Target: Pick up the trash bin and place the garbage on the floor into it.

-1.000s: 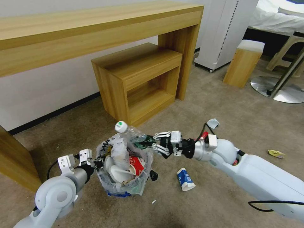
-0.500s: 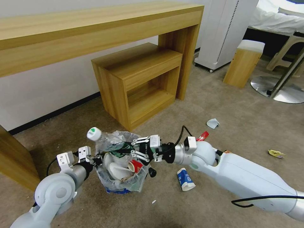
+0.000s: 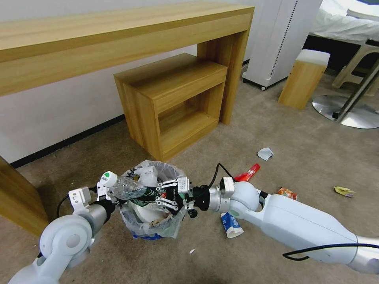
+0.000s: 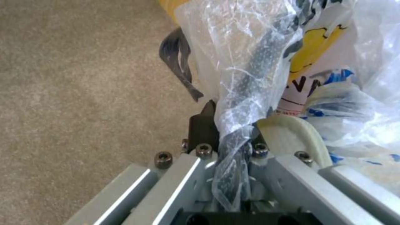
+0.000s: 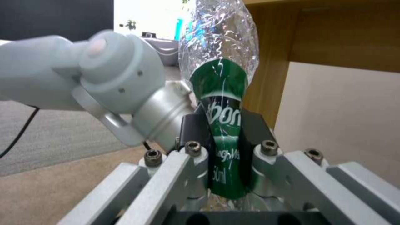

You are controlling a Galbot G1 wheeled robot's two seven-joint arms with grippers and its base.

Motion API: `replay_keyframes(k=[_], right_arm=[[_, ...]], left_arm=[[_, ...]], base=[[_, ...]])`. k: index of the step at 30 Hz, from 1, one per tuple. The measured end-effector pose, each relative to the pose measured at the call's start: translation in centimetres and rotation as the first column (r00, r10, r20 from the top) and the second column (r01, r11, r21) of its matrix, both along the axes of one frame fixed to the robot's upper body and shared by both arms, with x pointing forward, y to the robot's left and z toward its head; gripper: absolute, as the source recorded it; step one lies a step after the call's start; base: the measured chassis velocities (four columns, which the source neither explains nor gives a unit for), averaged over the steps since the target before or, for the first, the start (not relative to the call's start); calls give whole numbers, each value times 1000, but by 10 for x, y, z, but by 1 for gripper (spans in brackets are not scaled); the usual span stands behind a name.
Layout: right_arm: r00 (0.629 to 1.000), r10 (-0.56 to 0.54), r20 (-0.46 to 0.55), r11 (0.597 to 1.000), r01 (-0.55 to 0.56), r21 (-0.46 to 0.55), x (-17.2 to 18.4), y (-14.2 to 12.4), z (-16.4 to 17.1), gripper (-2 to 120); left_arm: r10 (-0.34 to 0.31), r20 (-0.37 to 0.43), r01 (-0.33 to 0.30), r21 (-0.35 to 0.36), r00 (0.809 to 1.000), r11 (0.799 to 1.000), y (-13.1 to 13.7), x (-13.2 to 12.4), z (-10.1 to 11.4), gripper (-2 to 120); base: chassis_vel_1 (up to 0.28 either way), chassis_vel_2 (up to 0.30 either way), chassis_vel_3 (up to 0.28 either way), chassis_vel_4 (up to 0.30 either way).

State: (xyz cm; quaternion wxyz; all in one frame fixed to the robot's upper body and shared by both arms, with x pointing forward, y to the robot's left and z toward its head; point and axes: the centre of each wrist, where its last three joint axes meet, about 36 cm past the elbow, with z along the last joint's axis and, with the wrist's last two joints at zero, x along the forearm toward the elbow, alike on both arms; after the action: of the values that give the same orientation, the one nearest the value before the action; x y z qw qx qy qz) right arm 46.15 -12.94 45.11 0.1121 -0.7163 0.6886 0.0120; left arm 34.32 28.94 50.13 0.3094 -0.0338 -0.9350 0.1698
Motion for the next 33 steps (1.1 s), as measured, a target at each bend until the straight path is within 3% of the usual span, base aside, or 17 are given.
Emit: replay_keyframes(k=[19,33], right_arm=[[999,-40,-6,999,39,-29,9,-5,-36,9],[998,-55,9,998,56,-41,14,-10,-40,10]], left_arm=[[-32,25,32,-12,999,999,-11,-16,16,0],[-36,35,37,-17,999,999,-11,-19,20,0]], base=[[0,0,0,0],[0,0,0,0]])
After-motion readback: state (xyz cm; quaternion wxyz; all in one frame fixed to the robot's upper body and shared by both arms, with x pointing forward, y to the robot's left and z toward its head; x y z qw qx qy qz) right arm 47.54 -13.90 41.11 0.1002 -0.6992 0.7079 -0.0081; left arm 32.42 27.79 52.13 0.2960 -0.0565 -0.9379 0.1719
